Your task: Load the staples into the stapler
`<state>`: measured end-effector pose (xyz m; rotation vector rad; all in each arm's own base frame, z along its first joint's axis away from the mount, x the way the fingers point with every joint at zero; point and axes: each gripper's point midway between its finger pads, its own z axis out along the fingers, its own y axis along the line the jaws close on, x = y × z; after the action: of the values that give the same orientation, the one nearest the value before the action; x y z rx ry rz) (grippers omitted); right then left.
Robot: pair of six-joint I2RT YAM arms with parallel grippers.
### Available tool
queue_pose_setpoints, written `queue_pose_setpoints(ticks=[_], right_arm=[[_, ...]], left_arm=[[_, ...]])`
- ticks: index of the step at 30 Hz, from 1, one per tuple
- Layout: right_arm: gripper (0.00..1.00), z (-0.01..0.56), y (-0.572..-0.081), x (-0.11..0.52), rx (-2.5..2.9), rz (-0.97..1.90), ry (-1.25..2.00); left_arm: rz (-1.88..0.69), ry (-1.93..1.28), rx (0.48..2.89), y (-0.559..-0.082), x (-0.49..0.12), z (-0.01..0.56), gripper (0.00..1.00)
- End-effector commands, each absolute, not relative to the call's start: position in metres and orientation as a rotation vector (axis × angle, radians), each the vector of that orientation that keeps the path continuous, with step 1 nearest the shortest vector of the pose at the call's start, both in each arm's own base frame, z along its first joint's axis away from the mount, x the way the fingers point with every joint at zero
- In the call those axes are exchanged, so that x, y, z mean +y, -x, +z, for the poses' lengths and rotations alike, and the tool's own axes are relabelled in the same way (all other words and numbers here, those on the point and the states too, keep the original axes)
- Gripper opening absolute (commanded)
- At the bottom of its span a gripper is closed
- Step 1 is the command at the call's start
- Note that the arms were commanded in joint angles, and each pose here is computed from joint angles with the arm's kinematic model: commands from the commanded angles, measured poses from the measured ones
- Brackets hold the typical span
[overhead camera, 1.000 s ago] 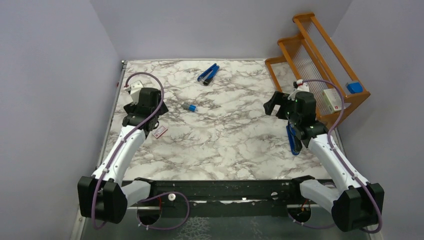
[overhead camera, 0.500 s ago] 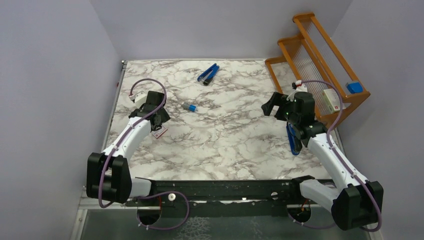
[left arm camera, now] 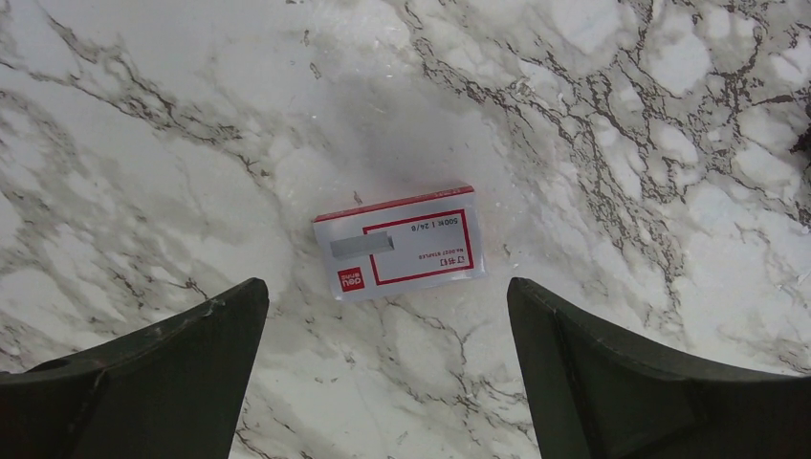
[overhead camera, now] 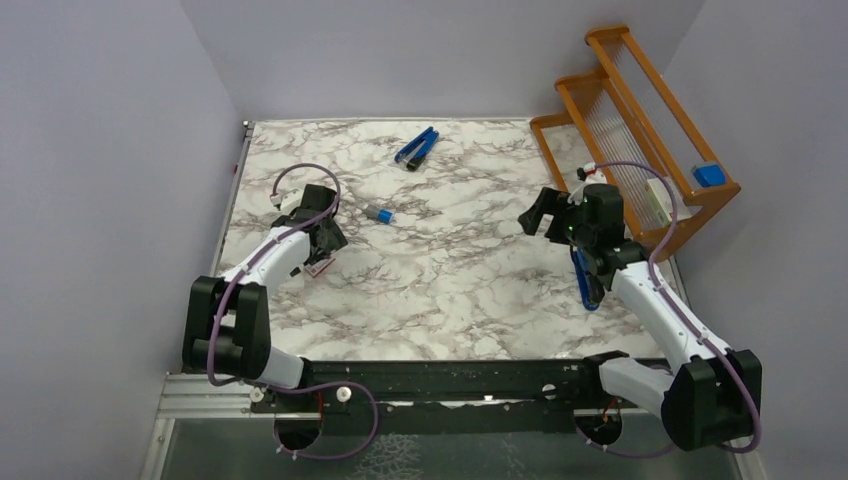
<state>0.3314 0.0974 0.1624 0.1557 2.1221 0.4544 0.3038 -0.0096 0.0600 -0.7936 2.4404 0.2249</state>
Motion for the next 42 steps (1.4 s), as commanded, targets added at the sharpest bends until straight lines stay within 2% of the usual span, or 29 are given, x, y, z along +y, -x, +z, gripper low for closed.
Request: queue_pose_setpoints(ticks=[1,8,42], right_arm=[[1.00,0.155,-0.328,0.100,2.151,0.481,-0.148],[1.00,0.152,-0.328,0.103,2.164,0.493,-0.140],[0.98,0.153,-0.332,0.110,2.186,0.526,-0.098]], left_arm=[[0.165,0.780,2.467,-0.310,-0.019,0.049,0.99],[0.173,0.810,2.502,-0.306,-0.020,0.032,0.99],[0.232,0.867,2.478,-0.314,-0.002,0.020,0.97]])
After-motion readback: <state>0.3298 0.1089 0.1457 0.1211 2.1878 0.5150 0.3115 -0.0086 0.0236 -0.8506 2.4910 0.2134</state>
